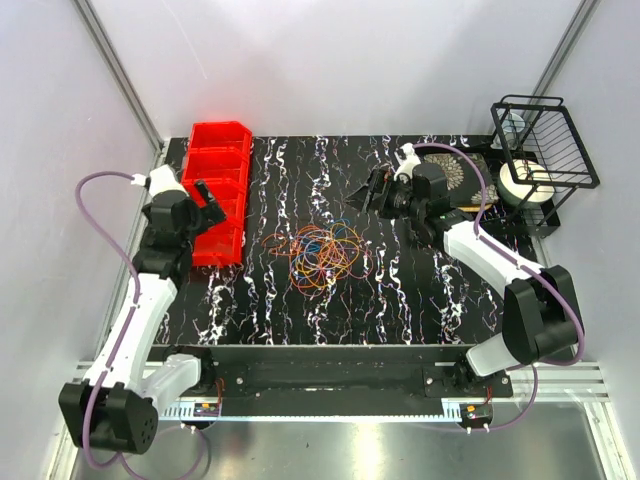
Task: Untangle the cables
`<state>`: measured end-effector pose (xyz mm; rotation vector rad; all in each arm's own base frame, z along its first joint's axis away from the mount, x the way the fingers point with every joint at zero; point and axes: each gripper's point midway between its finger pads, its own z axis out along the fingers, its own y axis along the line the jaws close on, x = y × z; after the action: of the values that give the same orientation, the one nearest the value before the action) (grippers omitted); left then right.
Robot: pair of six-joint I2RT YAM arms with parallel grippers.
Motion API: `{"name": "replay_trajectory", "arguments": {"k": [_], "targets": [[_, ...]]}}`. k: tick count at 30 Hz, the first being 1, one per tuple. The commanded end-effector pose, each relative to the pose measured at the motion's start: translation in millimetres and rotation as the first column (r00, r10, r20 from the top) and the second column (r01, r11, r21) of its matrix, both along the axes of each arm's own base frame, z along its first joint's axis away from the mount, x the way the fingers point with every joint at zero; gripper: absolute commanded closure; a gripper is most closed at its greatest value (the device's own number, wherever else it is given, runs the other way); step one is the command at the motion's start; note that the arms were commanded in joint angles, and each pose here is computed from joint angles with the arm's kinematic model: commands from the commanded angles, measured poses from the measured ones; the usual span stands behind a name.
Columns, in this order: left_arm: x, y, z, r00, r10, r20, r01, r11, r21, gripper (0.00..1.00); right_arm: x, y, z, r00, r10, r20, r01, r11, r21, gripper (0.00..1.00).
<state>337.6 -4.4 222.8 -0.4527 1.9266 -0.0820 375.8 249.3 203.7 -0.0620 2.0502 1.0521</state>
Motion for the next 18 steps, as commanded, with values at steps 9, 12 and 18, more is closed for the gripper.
{"name": "replay_trajectory", "arguments": {"k": [9, 12, 18], "targets": [[-25.0, 0.7, -4.4, 0.992, 0.066, -0.105, -0.074, 0.994, -0.075, 0.04, -4.8, -0.1, 9.4, 1.000, 0.006, 0.022, -0.006, 1.000, -0.017, 0.00], [-14.5, -25.8, -3.1, 0.992, -0.014, -0.125, 0.007, 0.998, -0.060, 0.01, 0.5, -7.7, 6.2, 0.999, -0.040, 0.011, 0.040, 0.998, -0.052, 0.00], [-4.4, -103.0, -14.4, 0.966, -0.167, -0.200, 0.164, 0.986, -0.032, 0.02, 7.9, -13.1, -7.6, 0.996, -0.089, -0.030, 0.086, 0.992, -0.088, 0.00]]}}
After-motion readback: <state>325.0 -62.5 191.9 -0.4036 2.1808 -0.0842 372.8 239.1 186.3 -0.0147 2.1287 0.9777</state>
